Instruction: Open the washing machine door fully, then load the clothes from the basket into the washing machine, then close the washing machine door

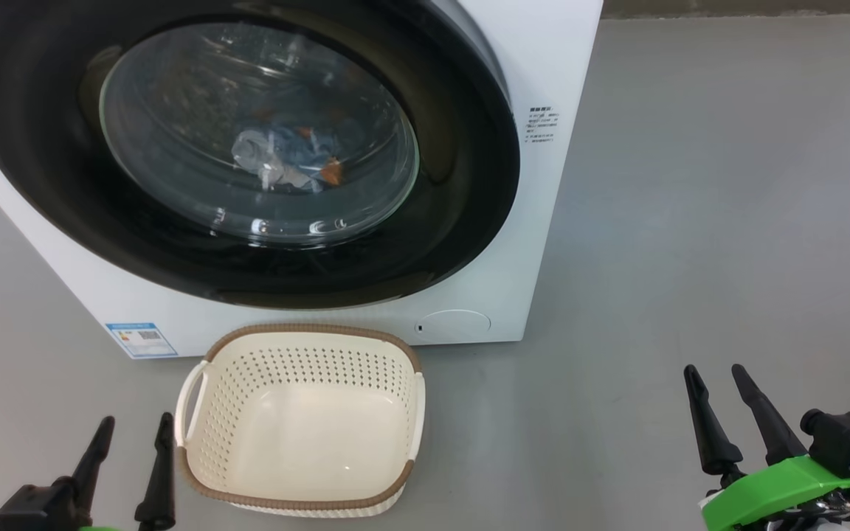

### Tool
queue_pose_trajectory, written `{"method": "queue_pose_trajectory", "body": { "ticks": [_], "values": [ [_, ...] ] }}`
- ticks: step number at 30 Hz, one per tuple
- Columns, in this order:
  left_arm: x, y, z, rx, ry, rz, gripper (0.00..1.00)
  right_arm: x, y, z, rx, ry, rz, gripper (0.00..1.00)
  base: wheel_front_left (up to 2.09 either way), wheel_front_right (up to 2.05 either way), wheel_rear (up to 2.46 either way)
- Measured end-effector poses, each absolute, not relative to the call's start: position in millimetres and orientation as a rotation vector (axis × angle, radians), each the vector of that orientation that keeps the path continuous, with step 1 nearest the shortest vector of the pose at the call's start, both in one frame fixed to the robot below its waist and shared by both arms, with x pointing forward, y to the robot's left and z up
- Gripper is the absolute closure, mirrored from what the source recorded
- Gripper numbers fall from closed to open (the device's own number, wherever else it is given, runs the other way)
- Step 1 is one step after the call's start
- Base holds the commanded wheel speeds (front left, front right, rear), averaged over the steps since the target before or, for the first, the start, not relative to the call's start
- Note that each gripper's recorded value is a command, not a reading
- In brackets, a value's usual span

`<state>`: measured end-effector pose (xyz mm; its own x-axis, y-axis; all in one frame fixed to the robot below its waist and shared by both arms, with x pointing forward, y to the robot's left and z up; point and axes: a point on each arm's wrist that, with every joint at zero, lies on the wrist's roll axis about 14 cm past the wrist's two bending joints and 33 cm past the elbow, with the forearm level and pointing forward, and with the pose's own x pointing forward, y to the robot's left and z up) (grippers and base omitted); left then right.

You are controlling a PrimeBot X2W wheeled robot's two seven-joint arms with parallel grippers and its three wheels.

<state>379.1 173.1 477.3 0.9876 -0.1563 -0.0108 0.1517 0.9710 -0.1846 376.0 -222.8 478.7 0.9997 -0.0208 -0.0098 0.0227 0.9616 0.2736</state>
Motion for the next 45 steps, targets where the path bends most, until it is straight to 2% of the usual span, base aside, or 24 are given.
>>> {"method": "queue_pose_trajectory", "body": {
  "ticks": [24,25,34,45],
  "values": [
    [369,183,476,-0.18,0.028,-0.126,0.0,366,-224,477,0.279,0.011,-0.028,0.0,0.0,0.0,0.0],
    [369,184,477,-0.181,0.024,-0.12,1.0,366,-224,477,0.279,0.01,-0.028,1.0,0.0,0.0,0.0],
    [355,166,444,-0.255,0.13,-0.11,1.0,354,-215,445,0.328,0.109,-0.052,1.0,0.0,0.0,0.0],
    [354,172,443,-0.364,0.147,-0.068,1.0,355,-217,445,0.44,0.114,-0.081,1.0,0.0,0.0,0.0]
  ]
}}
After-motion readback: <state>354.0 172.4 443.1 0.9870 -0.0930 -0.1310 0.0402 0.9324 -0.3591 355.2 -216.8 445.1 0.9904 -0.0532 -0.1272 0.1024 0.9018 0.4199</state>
